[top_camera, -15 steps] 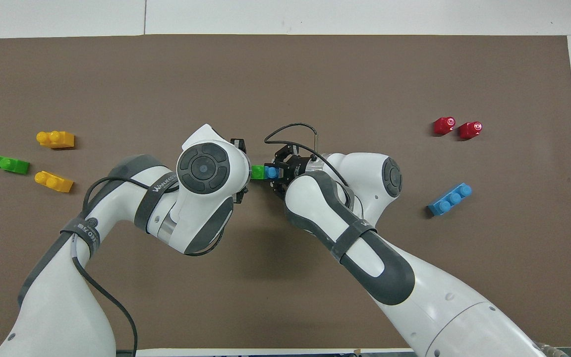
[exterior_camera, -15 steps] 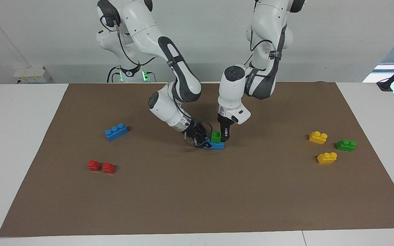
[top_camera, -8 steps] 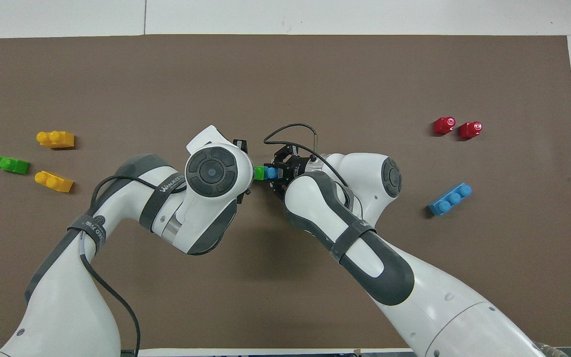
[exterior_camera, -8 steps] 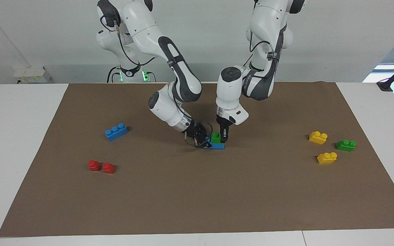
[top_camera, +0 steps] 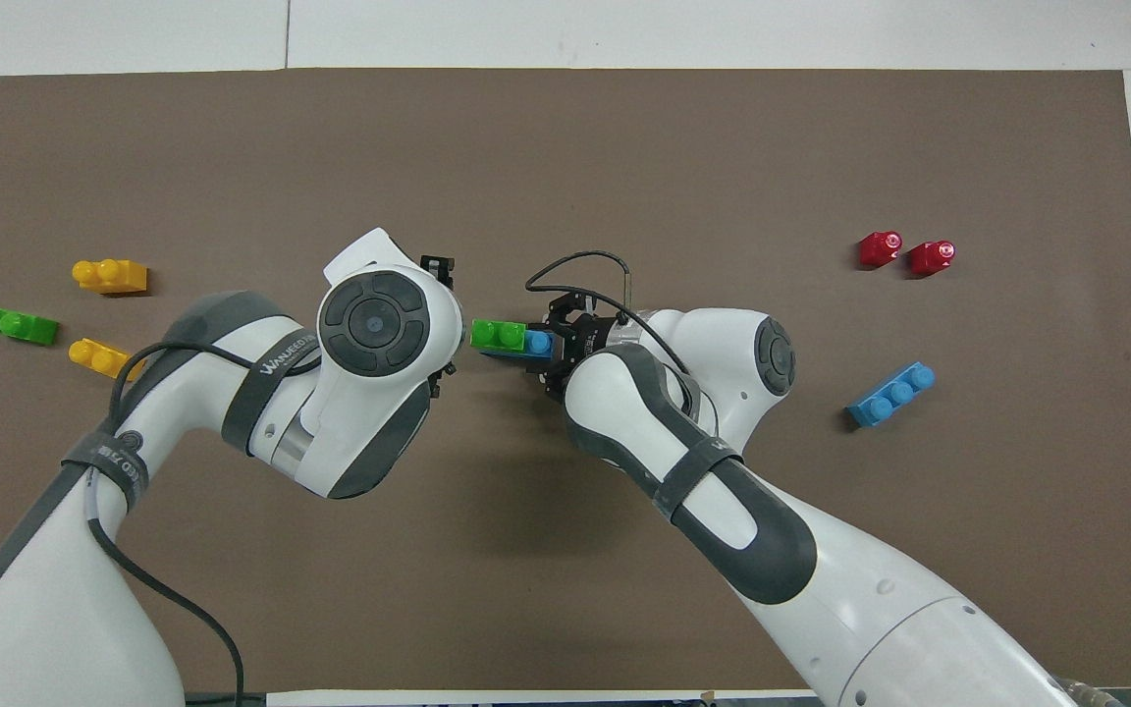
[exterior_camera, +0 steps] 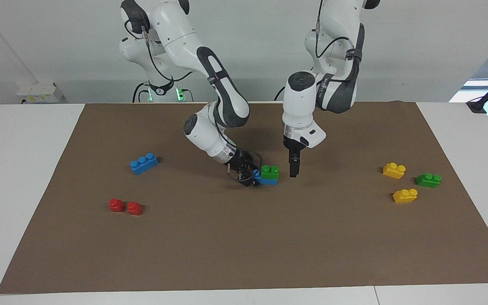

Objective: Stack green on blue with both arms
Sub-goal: 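Open both grippers and lift them away from the stacked bricks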

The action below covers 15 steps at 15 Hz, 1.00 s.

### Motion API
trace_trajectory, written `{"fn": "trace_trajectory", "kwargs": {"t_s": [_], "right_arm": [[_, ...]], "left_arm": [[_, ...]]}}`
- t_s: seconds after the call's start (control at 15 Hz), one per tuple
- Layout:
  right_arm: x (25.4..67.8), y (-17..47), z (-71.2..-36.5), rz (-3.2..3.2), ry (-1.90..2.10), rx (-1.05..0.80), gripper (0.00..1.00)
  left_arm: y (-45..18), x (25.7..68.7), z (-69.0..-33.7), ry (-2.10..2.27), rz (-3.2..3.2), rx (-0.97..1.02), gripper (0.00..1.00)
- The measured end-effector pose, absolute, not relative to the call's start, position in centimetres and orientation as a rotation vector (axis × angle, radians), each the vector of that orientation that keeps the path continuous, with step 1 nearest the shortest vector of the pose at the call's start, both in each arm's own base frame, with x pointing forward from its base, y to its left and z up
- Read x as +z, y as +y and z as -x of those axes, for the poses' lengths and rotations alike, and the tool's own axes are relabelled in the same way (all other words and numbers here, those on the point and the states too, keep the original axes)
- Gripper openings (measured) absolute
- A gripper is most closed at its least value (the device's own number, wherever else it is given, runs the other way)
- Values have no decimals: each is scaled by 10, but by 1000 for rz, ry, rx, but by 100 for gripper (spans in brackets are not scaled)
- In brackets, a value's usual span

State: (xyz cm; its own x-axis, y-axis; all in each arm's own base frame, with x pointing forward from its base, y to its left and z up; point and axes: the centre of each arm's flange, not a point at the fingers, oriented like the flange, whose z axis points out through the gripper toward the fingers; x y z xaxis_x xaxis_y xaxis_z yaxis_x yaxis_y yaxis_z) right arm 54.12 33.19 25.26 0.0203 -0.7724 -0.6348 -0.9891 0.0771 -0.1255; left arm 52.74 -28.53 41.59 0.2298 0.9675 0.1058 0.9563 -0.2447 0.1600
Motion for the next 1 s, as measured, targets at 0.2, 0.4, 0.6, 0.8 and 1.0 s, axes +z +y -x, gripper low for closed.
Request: {"fn": "trace_trajectory", "kwargs": {"t_s": [0.2,0.4,0.6,0.8,1.0], "right_arm": [[254,328,-544,1735,1805,493,100],[267,302,-560,1713,1800,546,100],[303,240,-587,1794,1740,610,100],[350,159,-608,1960,1679,592,100],[404,103,-621,2120,1628,520,100]], "left_arm": [[-230,461,-546,1765,-2538,279,100],[-159,501,-574,1561,-2626,226,100],[-97,530,-583,1255,-2785,243,100],[-64,554,-579,855,-2983,214,100],[-41,573,-573,484,-3100,168,100]]}}
